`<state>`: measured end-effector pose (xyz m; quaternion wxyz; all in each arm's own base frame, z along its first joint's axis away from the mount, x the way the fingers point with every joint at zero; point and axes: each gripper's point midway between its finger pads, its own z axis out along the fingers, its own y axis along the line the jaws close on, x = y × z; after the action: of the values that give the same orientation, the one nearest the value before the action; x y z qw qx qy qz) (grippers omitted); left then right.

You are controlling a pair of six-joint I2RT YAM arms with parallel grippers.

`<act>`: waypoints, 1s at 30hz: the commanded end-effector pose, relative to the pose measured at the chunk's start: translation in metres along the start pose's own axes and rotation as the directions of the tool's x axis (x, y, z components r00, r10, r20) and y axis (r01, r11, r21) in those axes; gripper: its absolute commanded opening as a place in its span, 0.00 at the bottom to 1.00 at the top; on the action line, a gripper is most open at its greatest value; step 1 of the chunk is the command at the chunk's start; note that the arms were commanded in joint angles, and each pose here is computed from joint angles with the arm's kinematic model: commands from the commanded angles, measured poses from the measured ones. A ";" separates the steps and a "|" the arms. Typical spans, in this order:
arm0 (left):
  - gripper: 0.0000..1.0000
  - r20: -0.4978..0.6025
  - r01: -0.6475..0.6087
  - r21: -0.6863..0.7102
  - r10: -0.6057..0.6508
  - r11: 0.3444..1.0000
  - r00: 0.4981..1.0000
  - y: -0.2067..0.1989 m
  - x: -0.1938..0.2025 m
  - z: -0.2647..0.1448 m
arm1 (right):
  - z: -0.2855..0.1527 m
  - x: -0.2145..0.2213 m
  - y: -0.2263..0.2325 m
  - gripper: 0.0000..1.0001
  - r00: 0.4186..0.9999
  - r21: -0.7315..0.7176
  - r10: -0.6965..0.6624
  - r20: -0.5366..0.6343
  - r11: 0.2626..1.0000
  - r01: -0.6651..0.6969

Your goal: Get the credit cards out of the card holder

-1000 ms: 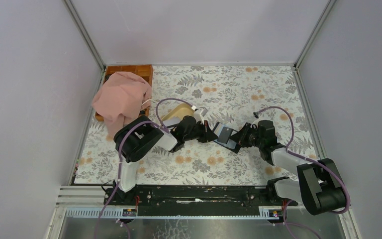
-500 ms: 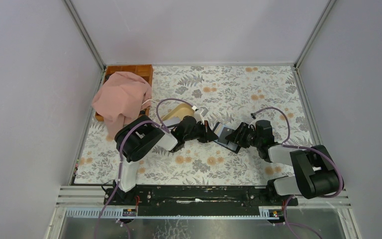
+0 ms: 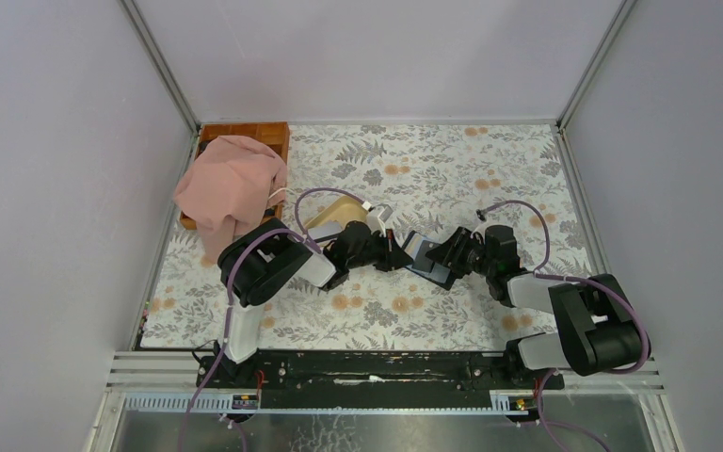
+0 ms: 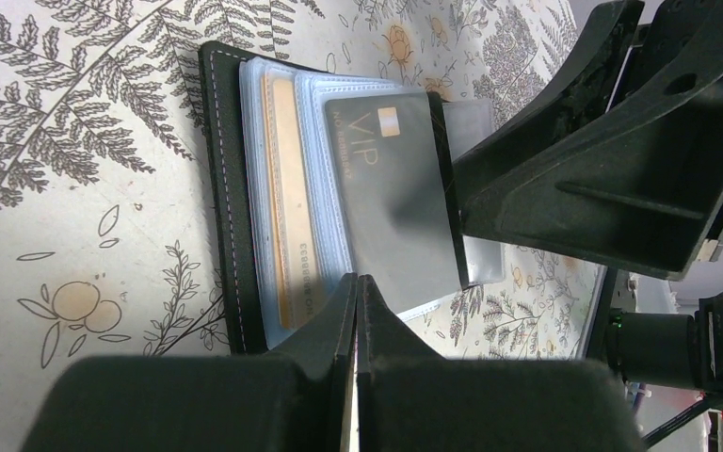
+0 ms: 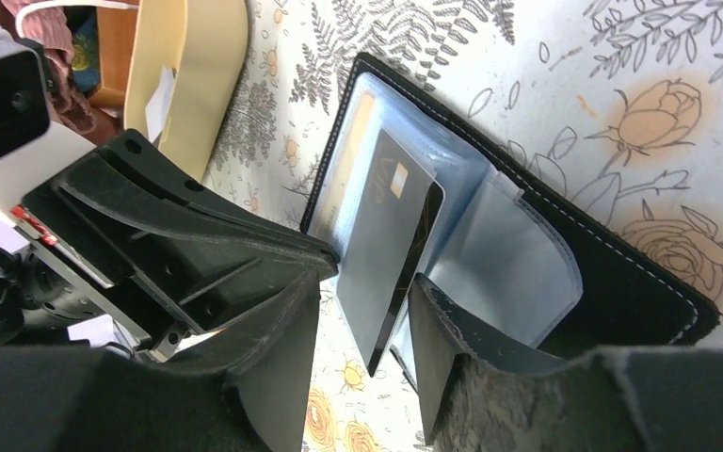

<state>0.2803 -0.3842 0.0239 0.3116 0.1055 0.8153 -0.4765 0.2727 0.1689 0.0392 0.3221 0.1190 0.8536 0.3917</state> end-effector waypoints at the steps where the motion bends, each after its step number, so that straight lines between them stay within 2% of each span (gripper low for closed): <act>1: 0.00 -0.221 0.047 -0.211 -0.095 0.976 0.971 0.059 0.081 -0.021 | 0.002 -0.017 0.026 0.47 0.998 -0.106 -0.029 0.047 0.994 0.033; 7: 0.00 -0.220 0.048 -0.211 -0.095 0.976 0.971 0.058 0.080 -0.021 | 0.007 -0.016 0.035 0.47 0.999 -0.168 -0.019 0.034 0.985 0.025; 19: 0.00 -0.220 0.047 -0.216 -0.095 0.975 0.971 0.059 0.082 -0.025 | 0.029 -0.009 0.036 0.47 0.995 -0.269 0.093 -0.020 0.958 -0.095; 30: 0.00 -0.217 0.072 -0.214 -0.119 0.974 0.969 0.061 0.083 -0.023 | 0.025 0.001 0.020 0.47 0.996 -0.204 0.085 -0.024 0.975 -0.088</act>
<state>0.2776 -0.3826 0.0233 0.3091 0.0986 0.8145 -0.4809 0.2898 0.2000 0.0348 0.2917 0.1391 0.8039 0.4993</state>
